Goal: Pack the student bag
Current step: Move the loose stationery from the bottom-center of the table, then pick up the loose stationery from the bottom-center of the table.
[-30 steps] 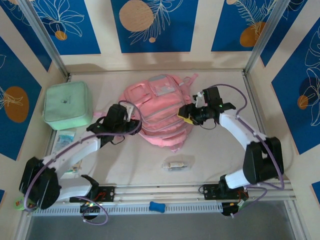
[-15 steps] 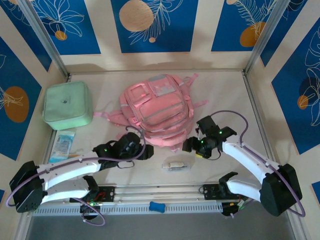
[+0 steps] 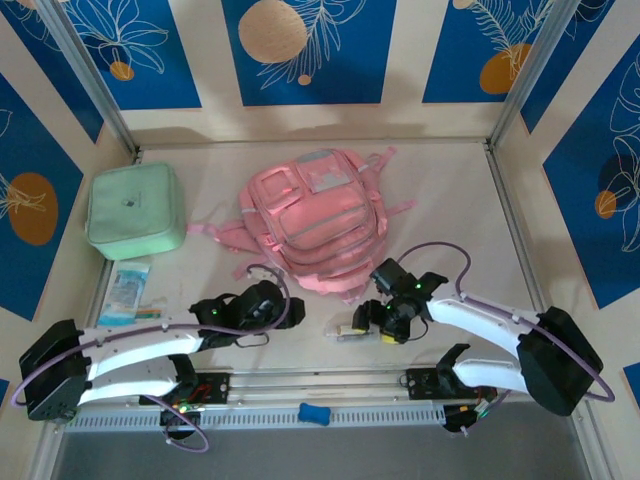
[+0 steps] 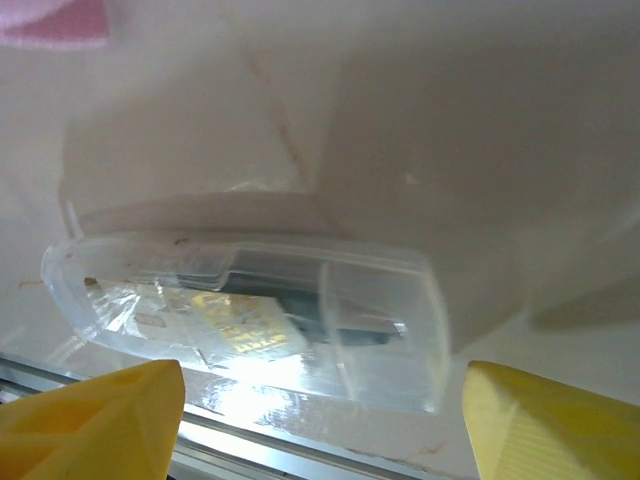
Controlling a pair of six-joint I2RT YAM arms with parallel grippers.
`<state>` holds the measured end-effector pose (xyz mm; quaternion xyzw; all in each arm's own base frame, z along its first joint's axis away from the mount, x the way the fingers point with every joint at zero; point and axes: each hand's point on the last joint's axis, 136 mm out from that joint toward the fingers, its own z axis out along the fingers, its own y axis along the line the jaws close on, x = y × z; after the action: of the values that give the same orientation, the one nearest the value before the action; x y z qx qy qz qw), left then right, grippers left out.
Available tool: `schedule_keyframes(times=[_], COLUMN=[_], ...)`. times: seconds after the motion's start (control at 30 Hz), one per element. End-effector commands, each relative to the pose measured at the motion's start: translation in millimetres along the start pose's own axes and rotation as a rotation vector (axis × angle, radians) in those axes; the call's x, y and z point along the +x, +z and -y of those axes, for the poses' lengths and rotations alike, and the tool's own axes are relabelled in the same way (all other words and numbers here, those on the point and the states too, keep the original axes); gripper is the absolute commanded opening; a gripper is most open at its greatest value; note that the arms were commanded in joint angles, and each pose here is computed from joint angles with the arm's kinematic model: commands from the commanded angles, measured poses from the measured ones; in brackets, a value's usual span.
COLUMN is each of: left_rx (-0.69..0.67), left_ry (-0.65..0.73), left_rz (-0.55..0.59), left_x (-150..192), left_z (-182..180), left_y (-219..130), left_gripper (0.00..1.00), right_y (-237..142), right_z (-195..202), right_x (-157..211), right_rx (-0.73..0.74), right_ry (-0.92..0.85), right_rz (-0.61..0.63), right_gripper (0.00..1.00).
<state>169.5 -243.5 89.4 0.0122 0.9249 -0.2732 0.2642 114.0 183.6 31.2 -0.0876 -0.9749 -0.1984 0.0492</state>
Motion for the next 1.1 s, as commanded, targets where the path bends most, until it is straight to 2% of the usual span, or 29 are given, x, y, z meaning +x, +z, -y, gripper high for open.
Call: schedule_keyframes(times=[0.0, 0.13, 0.33, 0.53, 0.63, 0.77, 1.07], left_rx=[-0.07, -0.136, -0.155, -0.121, -0.109, -0.115, -0.15], left_ry=[-0.01, -0.021, -0.049, -0.063, -0.058, -0.061, -0.045], left_rz=[0.043, 0.061, 0.109, 0.137, 0.137, 0.138, 0.148], left_x=[-1.3, -6.8, -17.3, -20.5, -20.3, -19.5, -23.5], left_z=[-22.8, -44.7, -57.4, -55.8, -54.3, -56.0, -61.1], left_y=[-8.7, -23.5, -41.3, -48.6, -47.3, -44.9, -51.4], left_gripper=[0.59, 0.61, 0.62, 0.63, 0.64, 0.65, 0.68], right_y=[4.2, 13.6, 21.2, 8.3, 2.0, 7.8, 32.6], right_z=[-27.2, -60.9, -116.1, -94.9, -83.3, -84.3, -98.3], right_x=[2.7, 14.4, 28.6, 27.6, 18.5, 12.5, 2.1], right_rx=[-0.049, -0.087, -0.117, 0.023, 0.132, 0.206, 0.3], right_ry=[-0.01, -0.048, -0.199, -0.341, -0.487, -0.634, -0.766], right_rz=[-0.002, -0.041, -0.05, -0.019, 0.026, 0.026, 0.036], right_gripper=[0.74, 0.74, 0.75, 0.76, 0.75, 0.76, 0.81])
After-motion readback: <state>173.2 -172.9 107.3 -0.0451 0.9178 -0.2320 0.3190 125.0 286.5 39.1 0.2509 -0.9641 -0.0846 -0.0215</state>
